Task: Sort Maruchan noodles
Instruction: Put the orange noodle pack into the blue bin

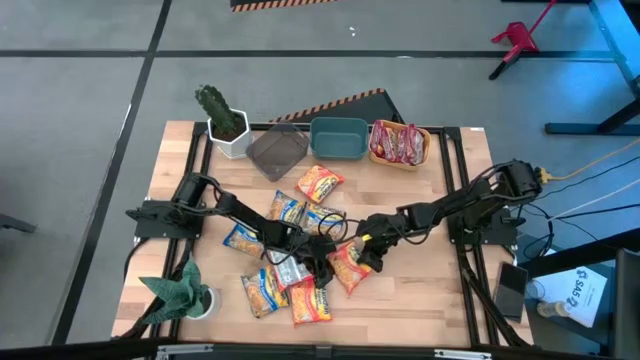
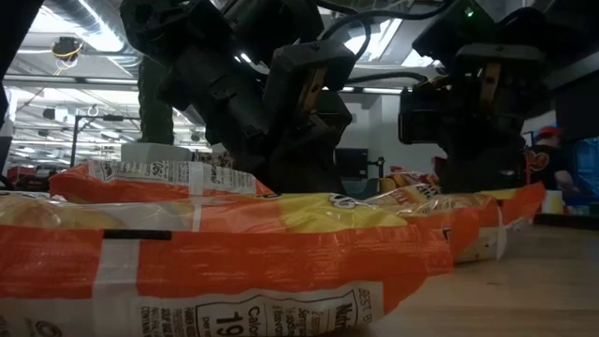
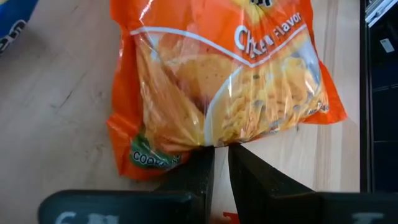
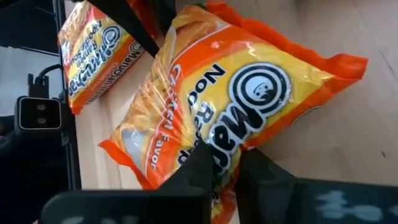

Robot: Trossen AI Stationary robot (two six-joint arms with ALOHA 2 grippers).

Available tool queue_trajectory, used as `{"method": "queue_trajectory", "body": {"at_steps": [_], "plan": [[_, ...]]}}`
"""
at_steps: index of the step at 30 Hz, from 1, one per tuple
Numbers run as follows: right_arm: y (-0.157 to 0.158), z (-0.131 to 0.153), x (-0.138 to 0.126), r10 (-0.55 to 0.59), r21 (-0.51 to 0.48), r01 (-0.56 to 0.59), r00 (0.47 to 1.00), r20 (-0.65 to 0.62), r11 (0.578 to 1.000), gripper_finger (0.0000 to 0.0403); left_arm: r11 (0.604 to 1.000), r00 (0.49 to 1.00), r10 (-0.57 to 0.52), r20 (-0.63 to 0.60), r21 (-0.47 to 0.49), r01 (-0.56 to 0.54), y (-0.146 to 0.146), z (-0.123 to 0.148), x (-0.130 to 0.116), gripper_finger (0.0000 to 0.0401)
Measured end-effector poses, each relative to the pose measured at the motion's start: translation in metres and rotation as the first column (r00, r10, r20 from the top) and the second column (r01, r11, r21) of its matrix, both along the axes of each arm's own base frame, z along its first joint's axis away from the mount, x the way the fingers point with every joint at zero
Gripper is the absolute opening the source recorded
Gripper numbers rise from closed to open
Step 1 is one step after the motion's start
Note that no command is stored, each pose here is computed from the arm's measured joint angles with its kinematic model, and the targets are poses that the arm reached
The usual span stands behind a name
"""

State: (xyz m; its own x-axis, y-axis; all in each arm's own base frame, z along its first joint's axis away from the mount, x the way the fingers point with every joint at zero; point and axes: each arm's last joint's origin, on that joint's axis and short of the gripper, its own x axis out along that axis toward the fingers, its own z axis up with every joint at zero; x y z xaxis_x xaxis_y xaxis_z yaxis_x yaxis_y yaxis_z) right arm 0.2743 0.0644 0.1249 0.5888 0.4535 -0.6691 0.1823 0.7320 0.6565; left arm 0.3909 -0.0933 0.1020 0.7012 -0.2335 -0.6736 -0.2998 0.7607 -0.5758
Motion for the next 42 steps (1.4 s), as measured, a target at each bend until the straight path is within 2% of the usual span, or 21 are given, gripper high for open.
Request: {"method": "queue_trajectory", "body": {"at_steps": [4, 8, 12, 15, 17, 21, 26, 31, 35, 38, 42], "plan": [[0.000, 0.005, 0.000, -0.006, 0.007, 0.006, 1.000, 0.012, 1.000, 0.0019, 0.999, 1.000, -0.028, 0.005, -0.037, 0.028, -0.001, 0.005, 0.000, 0.0043], [-0.001, 0.020, -0.001, -0.022, 0.015, 0.021, 0.997, 0.074, 1.000, 0.0007, 0.989, 0.999, -0.046, 0.010, -0.137, 0.047, -0.001, 0.022, -0.003, 0.0043], [-0.005, 0.043, -0.005, -0.074, -0.003, 0.076, 0.984, 0.160, 0.997, 0.0004, 0.976, 0.993, -0.069, 0.091, -0.200, 0.086, -0.002, 0.061, -0.008, 0.0043], [-0.017, 0.063, -0.010, -0.157, -0.021, 0.166, 0.960, 0.233, 0.986, 0.0002, 0.973, 0.983, -0.052, 0.174, -0.214, 0.089, 0.006, 0.097, -0.015, 0.0043], [-0.028, 0.078, -0.013, -0.224, -0.039, 0.247, 0.928, 0.297, 0.968, 0.0001, 0.971, 0.966, -0.032, 0.256, -0.220, 0.090, 0.013, 0.124, -0.019, 0.0043], [-0.054, 0.104, -0.015, -0.283, -0.107, 0.347, 0.880, 0.382, 0.932, 0.0000, 0.972, 0.929, 0.003, 0.370, -0.218, 0.084, 0.033, 0.168, -0.035, 0.0043], [-0.094, 0.135, -0.010, -0.349, -0.225, 0.473, 0.833, 0.429, 0.852, 0.0000, 0.971, 0.876, 0.037, 0.481, -0.223, 0.081, 0.058, 0.210, -0.057, 0.0043], [-0.145, 0.175, -0.005, -0.422, -0.426, 0.570, 0.815, 0.396, 0.702, 0.0000, 0.978, 0.809, 0.078, 0.582, -0.201, 0.051, 0.082, 0.250, -0.089, 0.0043], [-0.183, 0.204, -0.005, -0.504, -0.592, 0.555, 0.820, 0.271, 0.585, 0.0000, 0.984, 0.754, 0.105, 0.649, -0.178, 0.016, 0.096, 0.275, -0.114, 0.0043], [-0.209, 0.211, 0.002, -0.556, -0.662, 0.506, 0.816, 0.159, 0.552, 0.0000, 0.986, 0.711, 0.124, 0.693, -0.168, -0.008, 0.104, 0.288, -0.129, 0.0043], [-0.235, 0.204, 0.017, -0.604, -0.703, 0.449, 0.796, 0.034, 0.552, 0.0000, 0.989, 0.666, 0.125, 0.735, -0.142, -0.030, 0.111, 0.301, -0.146, 0.0043]]}}
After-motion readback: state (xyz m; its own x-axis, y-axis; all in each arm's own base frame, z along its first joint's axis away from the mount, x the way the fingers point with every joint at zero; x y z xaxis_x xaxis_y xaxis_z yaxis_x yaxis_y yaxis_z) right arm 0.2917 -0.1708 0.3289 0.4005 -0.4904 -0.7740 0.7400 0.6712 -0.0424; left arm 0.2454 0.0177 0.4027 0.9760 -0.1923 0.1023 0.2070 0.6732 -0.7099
